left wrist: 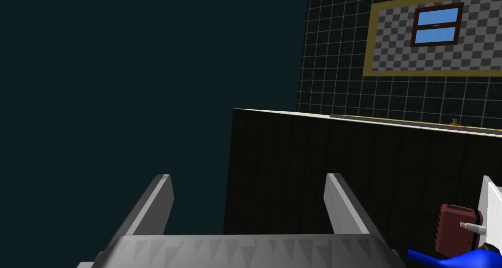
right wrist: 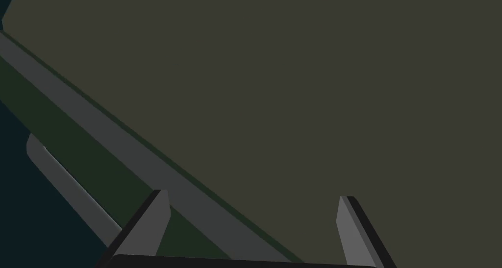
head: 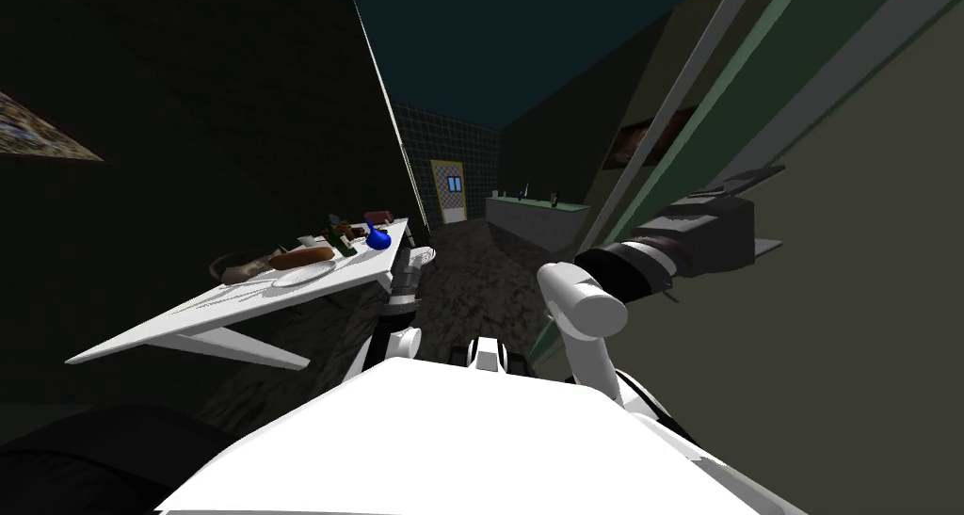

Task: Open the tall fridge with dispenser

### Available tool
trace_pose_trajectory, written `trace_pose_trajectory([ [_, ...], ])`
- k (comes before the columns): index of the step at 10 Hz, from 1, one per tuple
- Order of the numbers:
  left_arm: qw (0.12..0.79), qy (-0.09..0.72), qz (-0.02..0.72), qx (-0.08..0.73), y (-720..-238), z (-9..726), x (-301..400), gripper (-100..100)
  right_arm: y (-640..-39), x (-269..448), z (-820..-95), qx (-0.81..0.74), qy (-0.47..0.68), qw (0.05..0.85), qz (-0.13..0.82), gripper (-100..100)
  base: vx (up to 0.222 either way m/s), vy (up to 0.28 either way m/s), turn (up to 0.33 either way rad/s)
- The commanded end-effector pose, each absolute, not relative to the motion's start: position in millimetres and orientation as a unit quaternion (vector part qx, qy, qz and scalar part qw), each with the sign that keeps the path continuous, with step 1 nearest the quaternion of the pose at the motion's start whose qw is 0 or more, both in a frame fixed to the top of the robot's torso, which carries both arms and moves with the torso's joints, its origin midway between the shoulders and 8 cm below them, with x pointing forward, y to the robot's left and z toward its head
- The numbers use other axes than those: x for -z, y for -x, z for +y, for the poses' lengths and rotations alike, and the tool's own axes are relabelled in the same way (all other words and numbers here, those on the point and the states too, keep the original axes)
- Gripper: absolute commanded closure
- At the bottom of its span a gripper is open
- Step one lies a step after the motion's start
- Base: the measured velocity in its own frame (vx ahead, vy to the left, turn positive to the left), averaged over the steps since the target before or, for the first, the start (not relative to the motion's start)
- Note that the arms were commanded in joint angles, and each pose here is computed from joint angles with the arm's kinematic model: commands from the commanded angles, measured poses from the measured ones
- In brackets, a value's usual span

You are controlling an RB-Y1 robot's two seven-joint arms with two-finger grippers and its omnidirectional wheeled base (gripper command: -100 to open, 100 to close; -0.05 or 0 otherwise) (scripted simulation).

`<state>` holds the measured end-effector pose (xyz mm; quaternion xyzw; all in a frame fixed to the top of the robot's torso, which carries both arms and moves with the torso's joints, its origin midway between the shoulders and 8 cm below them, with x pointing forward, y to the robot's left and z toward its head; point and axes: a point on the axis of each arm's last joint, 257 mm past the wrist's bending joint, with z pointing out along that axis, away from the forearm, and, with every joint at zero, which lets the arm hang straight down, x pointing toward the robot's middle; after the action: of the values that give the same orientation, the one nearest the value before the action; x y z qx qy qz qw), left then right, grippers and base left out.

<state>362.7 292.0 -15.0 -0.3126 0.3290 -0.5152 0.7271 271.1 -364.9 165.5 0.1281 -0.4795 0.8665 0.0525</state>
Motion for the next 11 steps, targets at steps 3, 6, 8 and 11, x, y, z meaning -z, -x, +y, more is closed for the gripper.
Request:
trace_pose_trajectory([
  [3,0.727,0.313,0.329,0.515,-362.7,292.0,15.0,0,-290.3,-156.7,-363.7,-0.840,-0.146,-0.014,-0.523,-100,0.017,-0.051,0.169],
  [6,0.727,0.313,0.329,0.515,-362.7,292.1,15.0,0,-295.7,-149.4,-362.0,-0.818,-0.152,-0.051,-0.553,-100,0.023,-0.067,0.166],
  [8,0.727,0.313,0.329,0.515,-362.7,292.1,15.0,0,-297.2,-139.2,-360.8,-0.790,-0.156,-0.087,-0.586,-100,0.021,-0.039,0.161],
  [11,0.727,0.313,0.329,0.515,-362.7,292.1,15.0,0,-294.9,-125.3,-359.9,-0.756,-0.156,-0.122,-0.624,-100,0.015,-0.033,0.084],
])
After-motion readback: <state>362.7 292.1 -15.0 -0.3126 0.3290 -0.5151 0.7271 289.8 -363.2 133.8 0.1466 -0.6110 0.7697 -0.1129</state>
